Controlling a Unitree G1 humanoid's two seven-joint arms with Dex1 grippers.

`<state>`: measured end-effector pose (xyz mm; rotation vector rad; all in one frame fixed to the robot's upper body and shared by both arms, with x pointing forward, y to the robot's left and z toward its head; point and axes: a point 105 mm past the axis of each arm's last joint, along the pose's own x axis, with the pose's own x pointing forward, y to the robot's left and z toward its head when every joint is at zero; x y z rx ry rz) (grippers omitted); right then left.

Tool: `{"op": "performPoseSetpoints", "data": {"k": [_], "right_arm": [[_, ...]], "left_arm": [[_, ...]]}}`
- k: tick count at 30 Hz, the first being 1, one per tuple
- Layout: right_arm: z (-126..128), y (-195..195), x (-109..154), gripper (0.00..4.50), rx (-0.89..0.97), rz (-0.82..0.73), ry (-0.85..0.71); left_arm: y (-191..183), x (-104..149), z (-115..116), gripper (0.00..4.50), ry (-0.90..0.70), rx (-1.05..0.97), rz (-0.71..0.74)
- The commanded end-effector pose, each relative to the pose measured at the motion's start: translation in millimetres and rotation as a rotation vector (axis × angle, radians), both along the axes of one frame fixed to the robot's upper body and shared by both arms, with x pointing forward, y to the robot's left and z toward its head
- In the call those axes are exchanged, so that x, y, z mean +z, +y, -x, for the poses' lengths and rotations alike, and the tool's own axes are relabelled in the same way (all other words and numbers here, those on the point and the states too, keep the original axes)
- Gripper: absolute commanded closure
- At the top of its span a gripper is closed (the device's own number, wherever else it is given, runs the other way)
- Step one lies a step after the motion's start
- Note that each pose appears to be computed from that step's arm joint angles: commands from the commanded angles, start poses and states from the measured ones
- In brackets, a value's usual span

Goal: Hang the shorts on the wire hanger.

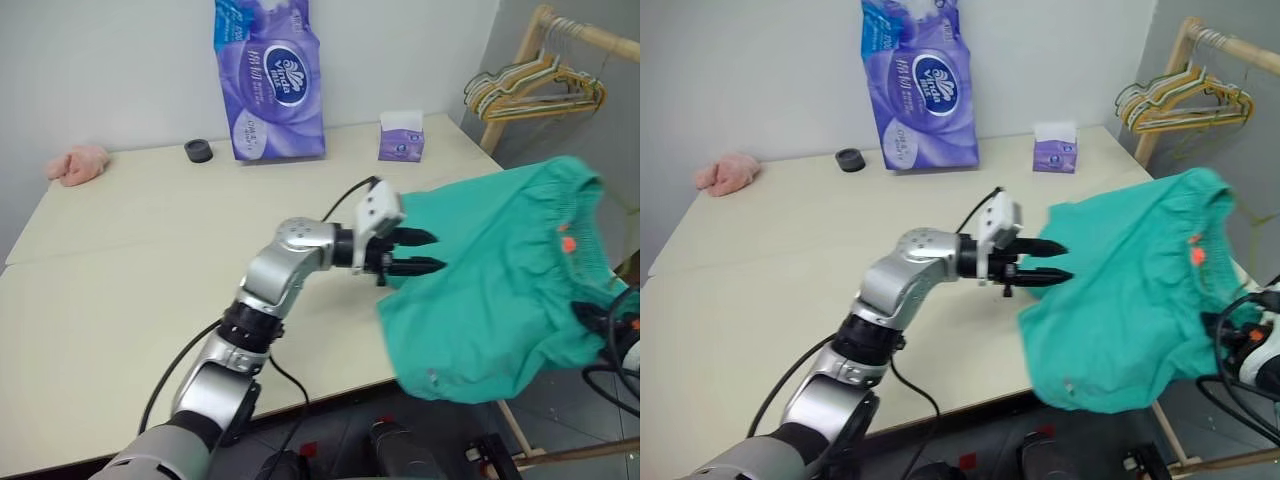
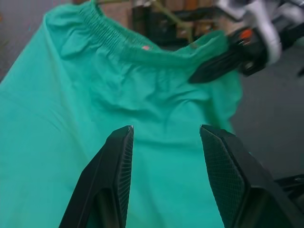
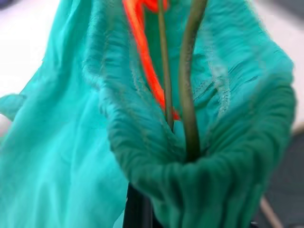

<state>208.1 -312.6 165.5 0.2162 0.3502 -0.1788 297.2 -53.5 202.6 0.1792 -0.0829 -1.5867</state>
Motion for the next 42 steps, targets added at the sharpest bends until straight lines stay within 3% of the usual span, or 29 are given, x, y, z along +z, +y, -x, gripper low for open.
{"op": "performPoseSetpoints", "data": {"k": [1,7,16,25,34,42], "right_arm": [[5.6,-17.2,16.2,4.5,-0.142,0.012,-0.054],[5.5,-56.1,53.5,4.5,-0.386,0.048,-0.1],[-3.8,-89.8,92.1,4.5,-0.465,0.067,-0.037],[-9.0,-123.7,94.0,4.5,-0.475,-0.054,0.124],[-14.7,-126.9,81.3,4.5,-0.434,-0.115,0.175],[-11.1,-131.6,66.6,4.5,-0.443,-0.128,0.217]], "left_arm": [[-8.8,11.6,4.9,2.16,-0.037,-0.023,0.033],[-28.9,22.3,17.5,2.16,-0.081,-0.095,0.068],[-37.2,29.0,23.3,2.16,-0.111,-0.117,0.087],[-43.5,37.6,24.9,2.16,-0.146,-0.132,0.108],[-54.4,52.1,27.7,2.16,-0.151,-0.164,0.152],[-71.2,63.5,12.8,2.16,-0.188,-0.126,0.156]]}}
